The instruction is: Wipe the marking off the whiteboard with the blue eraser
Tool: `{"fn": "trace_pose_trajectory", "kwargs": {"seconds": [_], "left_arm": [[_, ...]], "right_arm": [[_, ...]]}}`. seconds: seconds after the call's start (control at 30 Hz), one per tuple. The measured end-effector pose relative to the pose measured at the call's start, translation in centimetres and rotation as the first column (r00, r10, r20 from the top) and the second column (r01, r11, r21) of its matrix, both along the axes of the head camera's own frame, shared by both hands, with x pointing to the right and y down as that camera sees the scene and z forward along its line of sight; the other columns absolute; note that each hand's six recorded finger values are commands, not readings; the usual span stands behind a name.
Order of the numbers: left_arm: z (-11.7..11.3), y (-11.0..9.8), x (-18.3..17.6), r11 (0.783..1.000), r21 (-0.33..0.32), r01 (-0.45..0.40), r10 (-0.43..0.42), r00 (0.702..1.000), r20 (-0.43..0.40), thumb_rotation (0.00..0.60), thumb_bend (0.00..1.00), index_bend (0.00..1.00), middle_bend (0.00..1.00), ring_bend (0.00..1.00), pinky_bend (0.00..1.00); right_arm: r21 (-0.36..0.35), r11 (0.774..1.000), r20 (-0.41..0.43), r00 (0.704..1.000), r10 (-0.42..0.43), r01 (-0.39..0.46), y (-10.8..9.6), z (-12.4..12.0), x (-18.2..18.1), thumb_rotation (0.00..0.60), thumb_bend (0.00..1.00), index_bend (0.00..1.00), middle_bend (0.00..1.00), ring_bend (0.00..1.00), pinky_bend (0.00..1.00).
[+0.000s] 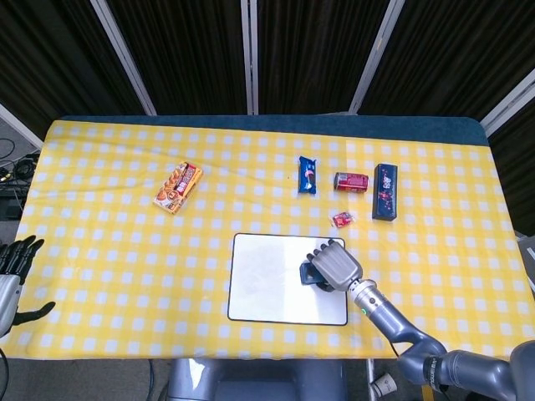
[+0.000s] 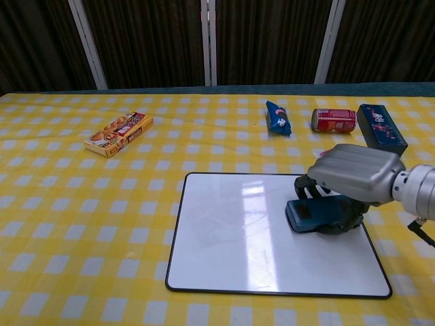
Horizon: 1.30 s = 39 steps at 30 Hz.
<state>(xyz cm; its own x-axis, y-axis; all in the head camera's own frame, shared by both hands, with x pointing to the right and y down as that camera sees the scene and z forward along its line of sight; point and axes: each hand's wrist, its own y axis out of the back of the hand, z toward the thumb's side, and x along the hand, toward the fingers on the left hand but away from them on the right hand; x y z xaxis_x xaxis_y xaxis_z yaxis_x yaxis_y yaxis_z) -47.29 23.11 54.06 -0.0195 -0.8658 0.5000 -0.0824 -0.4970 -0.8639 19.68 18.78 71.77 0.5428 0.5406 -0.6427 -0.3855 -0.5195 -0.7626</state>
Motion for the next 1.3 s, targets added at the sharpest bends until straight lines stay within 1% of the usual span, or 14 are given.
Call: {"fn": "trace_pose_trajectory", "kwargs": {"seconds": [0.07,0.2,0.27,0.33,0.43,0.53,0.67,0.77,0.87,0.97,1.1,1.3], "left_arm": [[0.1,0.0,0.0,1.0,-0.003,-0.001,0.001,1.0,0.002,0.6,0.0,0.0,0.0,0.0,0.0],[0.2,0.0,0.1,1.0,-0.006,-0.002,0.002,1.0,0.004,0.6,0.0,0.0,0.0,0.0,0.0],[0.2,0.0,0.1,1.0,-0.005,0.0,0.0,1.0,0.004,0.6,0.0,0.0,0.0,0.0,0.0],[0.2,0.0,0.1,1.0,-0.005,0.002,-0.002,1.0,0.004,0.6,0.0,0.0,0.0,0.0,0.0],[0.2,0.0,0.0,1.0,-0.005,0.003,-0.003,1.0,0.003,0.6,0.0,0.0,0.0,0.0,0.0],[0.2,0.0,0.0,1.0,-0.006,0.001,-0.001,1.0,0.003,0.6,0.0,0.0,0.0,0.0,0.0],[0.2,0.1,0.0,1.0,-0.009,0.001,-0.001,1.0,0.005,0.6,0.0,0.0,0.0,0.0,0.0],[0.4,0.1,-0.2,1.0,-0.014,0.005,-0.005,1.0,0.007,0.6,0.0,0.0,0.0,0.0,0.0],[0.4,0.0,-0.1,1.0,-0.015,0.003,-0.002,1.0,0.007,0.6,0.0,0.0,0.0,0.0,0.0],[0.5,0.0,0.0,1.0,-0.018,-0.001,0.001,1.0,0.007,0.6,0.0,0.0,0.0,0.0,0.0],[0.6,0.0,0.0,1.0,-0.018,-0.002,0.003,1.0,0.008,0.6,0.0,0.0,0.0,0.0,0.0],[0.5,0.0,0.1,1.0,-0.016,-0.006,0.006,1.0,0.01,0.6,0.0,0.0,0.0,0.0,0.0]], "right_arm": [[-0.006,0.998,0.004,0.998,-0.058,0.058,1.2,-0.5,-0.3,0.6,0.73,0.57,0.55,0.47,0.45],[-0.029,0.99,0.018,0.99,-0.141,0.141,3.6,-1.3,-0.7,0.6,0.73,0.57,0.55,0.48,0.45],[-0.033,0.985,0.023,0.985,-0.17,0.171,4.4,-1.6,-1.0,0.6,0.73,0.57,0.56,0.48,0.45],[-0.026,0.983,0.025,0.983,-0.181,0.182,4.6,-1.6,-1.2,0.6,0.73,0.57,0.56,0.48,0.45],[-0.01,0.984,0.021,0.984,-0.177,0.177,4.1,-1.5,-1.2,0.6,0.73,0.57,0.56,0.48,0.45],[0.014,0.99,0.0,0.99,-0.143,0.143,2.6,-1.0,-0.8,0.6,0.73,0.57,0.56,0.48,0.45],[0.051,0.996,-0.038,0.997,-0.066,0.068,-0.1,-0.2,0.3,0.6,0.73,0.57,0.56,0.48,0.45],[0.078,0.997,-0.064,0.998,-0.003,0.008,-2.0,0.2,1.2,0.6,0.73,0.57,0.56,0.48,0.45],[0.1,0.994,-0.077,0.996,0.05,-0.042,-3.5,0.5,1.7,0.6,0.73,0.57,0.56,0.48,0.45],[0.106,0.991,-0.076,0.993,0.089,-0.081,-4.2,0.6,1.8,0.6,0.73,0.57,0.56,0.48,0.45],[0.104,0.991,-0.078,0.992,0.094,-0.086,-4.1,0.6,1.6,0.6,0.73,0.57,0.56,0.48,0.45],[0.042,0.998,-0.062,0.997,0.045,-0.042,-1.7,0.5,0.3,0.6,0.73,0.57,0.56,0.48,0.45]]}}
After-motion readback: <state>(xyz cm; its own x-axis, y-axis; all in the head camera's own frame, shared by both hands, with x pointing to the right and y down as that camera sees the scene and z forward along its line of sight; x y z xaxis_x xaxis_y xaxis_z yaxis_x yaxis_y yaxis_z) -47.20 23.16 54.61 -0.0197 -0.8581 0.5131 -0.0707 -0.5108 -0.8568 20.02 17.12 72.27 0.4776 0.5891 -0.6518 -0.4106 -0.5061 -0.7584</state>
